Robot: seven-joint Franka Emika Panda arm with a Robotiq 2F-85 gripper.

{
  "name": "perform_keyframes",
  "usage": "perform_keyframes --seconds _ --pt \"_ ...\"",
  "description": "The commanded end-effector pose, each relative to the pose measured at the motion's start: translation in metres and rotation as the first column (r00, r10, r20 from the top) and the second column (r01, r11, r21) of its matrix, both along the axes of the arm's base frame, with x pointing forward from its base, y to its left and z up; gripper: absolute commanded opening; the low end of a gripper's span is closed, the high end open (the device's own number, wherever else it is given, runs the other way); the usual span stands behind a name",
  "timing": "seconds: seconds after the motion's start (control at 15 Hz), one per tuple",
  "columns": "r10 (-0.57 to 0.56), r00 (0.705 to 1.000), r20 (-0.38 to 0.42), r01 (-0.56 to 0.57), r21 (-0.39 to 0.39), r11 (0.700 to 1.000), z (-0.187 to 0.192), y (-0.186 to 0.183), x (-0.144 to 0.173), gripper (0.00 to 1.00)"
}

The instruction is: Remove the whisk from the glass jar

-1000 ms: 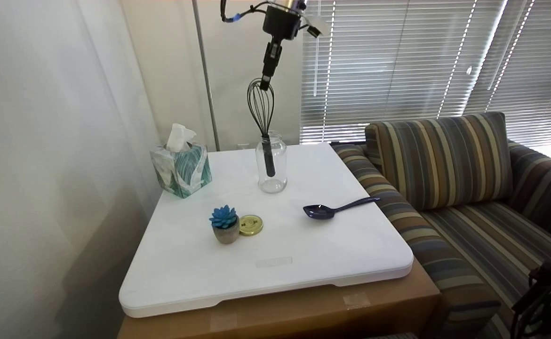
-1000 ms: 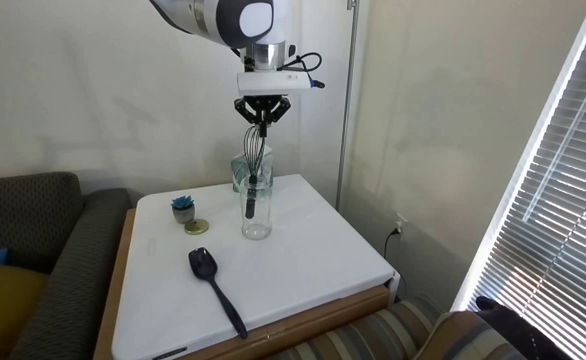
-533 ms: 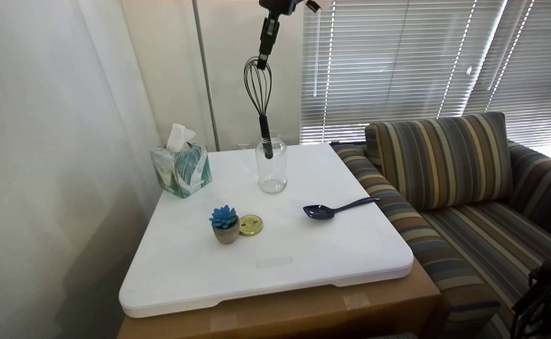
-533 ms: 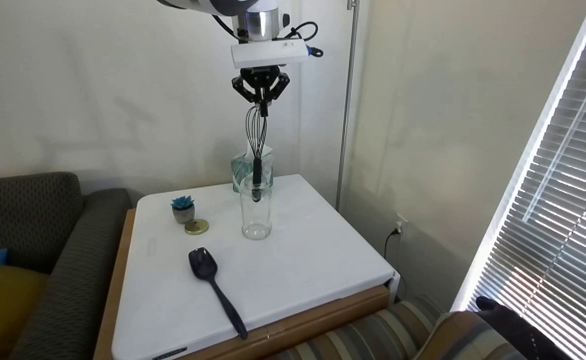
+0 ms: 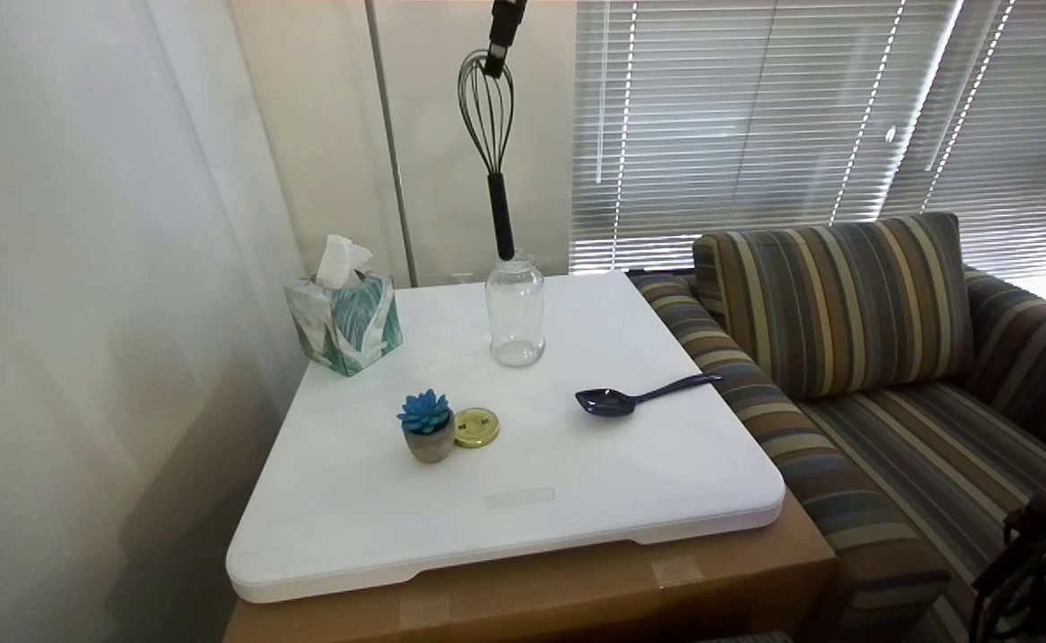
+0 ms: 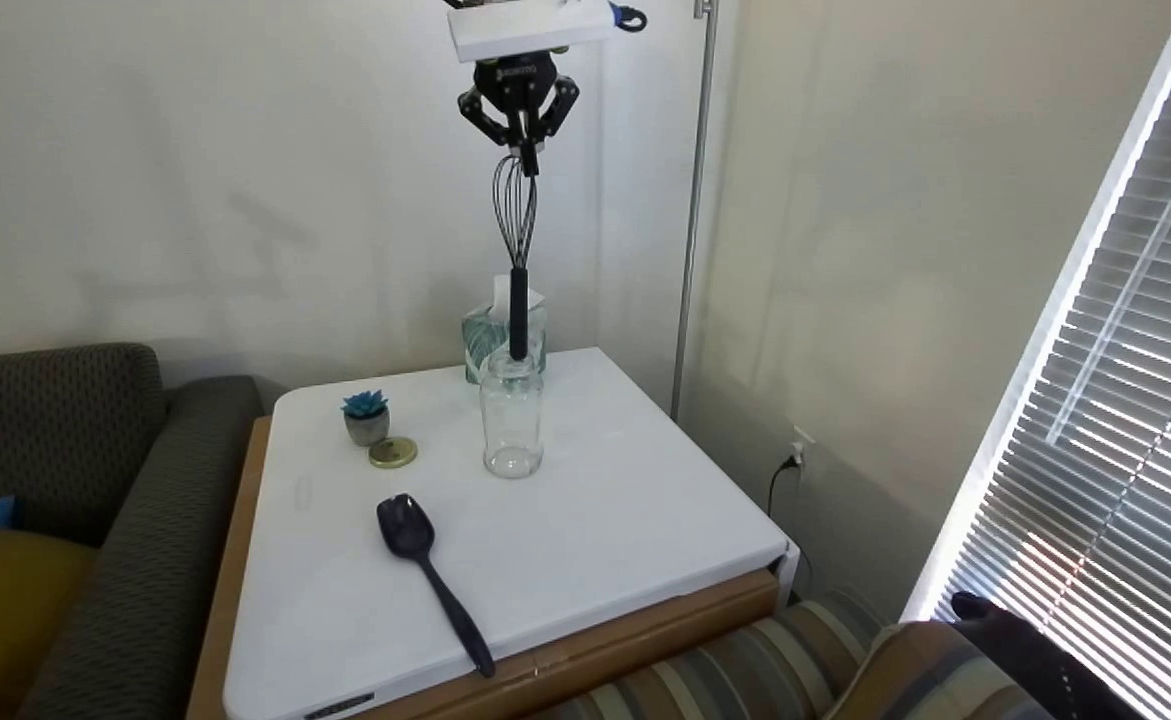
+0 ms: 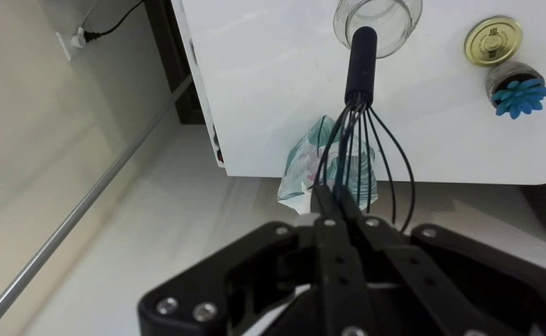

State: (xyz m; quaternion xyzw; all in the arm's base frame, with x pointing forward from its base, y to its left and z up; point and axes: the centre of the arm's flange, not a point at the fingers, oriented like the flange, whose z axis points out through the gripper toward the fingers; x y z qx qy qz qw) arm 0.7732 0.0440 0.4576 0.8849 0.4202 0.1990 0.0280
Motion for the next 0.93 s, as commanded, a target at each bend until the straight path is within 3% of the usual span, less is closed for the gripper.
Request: perform_keyframes --seconds 0.0,0.27,0.53,0.73,0.87 --pt "-0.022 1.0 0.0 0.022 -0.008 1.0 0.025 -0.006 -0.023 0.01" --pt "-0.103 0.989 -0.109 0.103 -0.004 0.995 0.041 -0.02 -0.045 0.01" --pt "-0.135 0.955 -0.263 0.154 0.056 0.986 0.042 -0.043 -0.07 0.01" --pt "-0.123 0.901 -0.417 0.195 0.136 0.971 0.022 -0.064 -0.082 0.01" --pt "-0.105 0.849 -0.518 0.216 0.159 0.963 0.0 -0.08 -0.088 0.01"
